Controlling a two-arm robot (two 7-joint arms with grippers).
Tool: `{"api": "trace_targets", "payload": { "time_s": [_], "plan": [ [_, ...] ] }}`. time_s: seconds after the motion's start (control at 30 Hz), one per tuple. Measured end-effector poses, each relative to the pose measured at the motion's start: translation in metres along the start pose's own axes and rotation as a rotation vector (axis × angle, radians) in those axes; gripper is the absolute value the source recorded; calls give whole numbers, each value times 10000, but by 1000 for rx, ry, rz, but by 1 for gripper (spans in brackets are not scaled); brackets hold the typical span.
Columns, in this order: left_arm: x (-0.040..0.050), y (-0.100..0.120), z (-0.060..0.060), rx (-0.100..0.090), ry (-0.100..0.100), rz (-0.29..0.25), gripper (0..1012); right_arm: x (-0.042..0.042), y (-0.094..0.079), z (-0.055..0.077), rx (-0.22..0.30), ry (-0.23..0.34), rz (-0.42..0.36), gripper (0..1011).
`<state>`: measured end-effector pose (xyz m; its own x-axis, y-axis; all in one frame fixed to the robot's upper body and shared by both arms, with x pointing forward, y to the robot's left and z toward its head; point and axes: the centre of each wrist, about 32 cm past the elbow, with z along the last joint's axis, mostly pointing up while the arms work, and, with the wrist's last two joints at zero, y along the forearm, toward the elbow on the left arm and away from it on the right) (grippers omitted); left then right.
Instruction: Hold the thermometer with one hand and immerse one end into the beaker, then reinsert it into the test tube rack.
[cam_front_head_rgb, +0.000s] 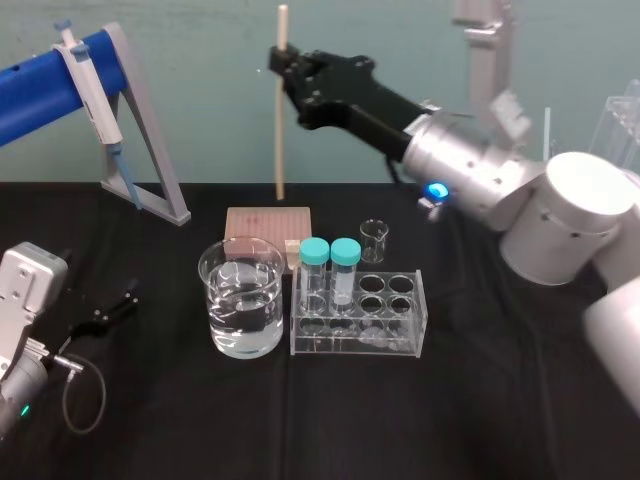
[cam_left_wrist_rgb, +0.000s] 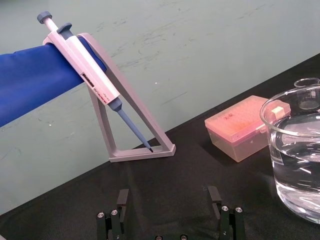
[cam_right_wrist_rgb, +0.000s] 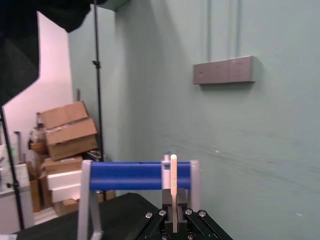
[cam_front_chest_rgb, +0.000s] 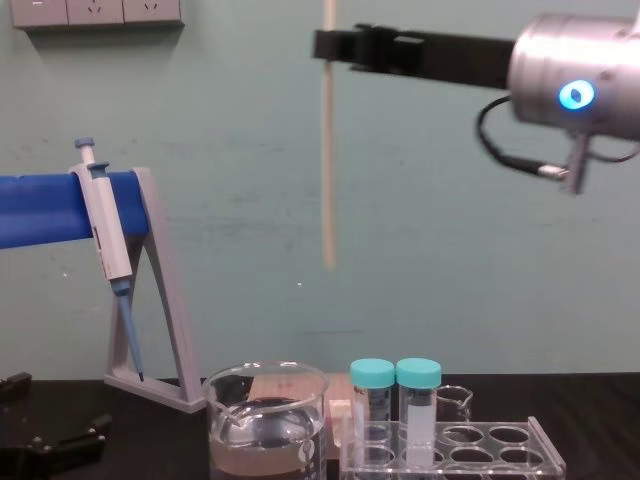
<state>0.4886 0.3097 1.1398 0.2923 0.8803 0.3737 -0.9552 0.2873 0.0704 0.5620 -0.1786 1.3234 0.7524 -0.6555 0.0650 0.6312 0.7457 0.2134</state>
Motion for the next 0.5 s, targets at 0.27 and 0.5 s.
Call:
{"api": "trace_targets", "payload": {
  "time_s": [0.27, 0.5],
  "plan": [
    [0, 0, 0, 0, 0, 0, 1004, 52, -417, 208, -50, -50, -115, 52],
    [0, 0, 0, 0, 0, 0, 1004, 94, -762, 232, -99, -78, -228, 52]
  ]
}}
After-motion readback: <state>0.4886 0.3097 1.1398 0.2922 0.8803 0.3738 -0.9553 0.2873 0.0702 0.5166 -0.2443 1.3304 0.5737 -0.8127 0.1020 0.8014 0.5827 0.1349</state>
